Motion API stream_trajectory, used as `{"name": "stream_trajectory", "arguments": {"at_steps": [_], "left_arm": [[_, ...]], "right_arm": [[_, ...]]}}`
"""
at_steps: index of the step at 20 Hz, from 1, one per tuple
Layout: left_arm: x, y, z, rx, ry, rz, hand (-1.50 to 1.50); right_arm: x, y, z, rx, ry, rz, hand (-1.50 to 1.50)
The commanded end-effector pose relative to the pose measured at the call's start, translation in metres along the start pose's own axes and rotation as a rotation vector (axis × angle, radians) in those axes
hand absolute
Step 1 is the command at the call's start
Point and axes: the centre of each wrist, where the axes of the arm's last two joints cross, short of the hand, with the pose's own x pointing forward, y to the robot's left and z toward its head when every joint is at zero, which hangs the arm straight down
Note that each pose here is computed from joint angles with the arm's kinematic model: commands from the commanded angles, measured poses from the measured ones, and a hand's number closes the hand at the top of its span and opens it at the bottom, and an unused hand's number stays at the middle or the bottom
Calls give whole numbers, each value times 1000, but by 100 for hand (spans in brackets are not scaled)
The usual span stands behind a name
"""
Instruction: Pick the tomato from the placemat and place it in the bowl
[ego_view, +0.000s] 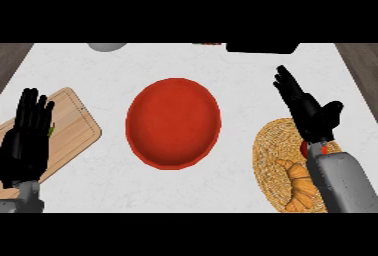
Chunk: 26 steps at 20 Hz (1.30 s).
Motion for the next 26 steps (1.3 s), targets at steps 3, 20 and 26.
{"name": "stream_trajectory", "arguments": {"at_steps": [3,20,26], "left_arm": [[0,5,-4,-33,26,-127,0],[23,-14,-13,-152,96,-269,0],[11,10,-30,-133,88,-253,0]], "right_arm": [[59,-43,-7,294,-319,48,150],[4,-261,135,229,-259,651,-150],[49,-258,97,269,-235,689,-150]]}}
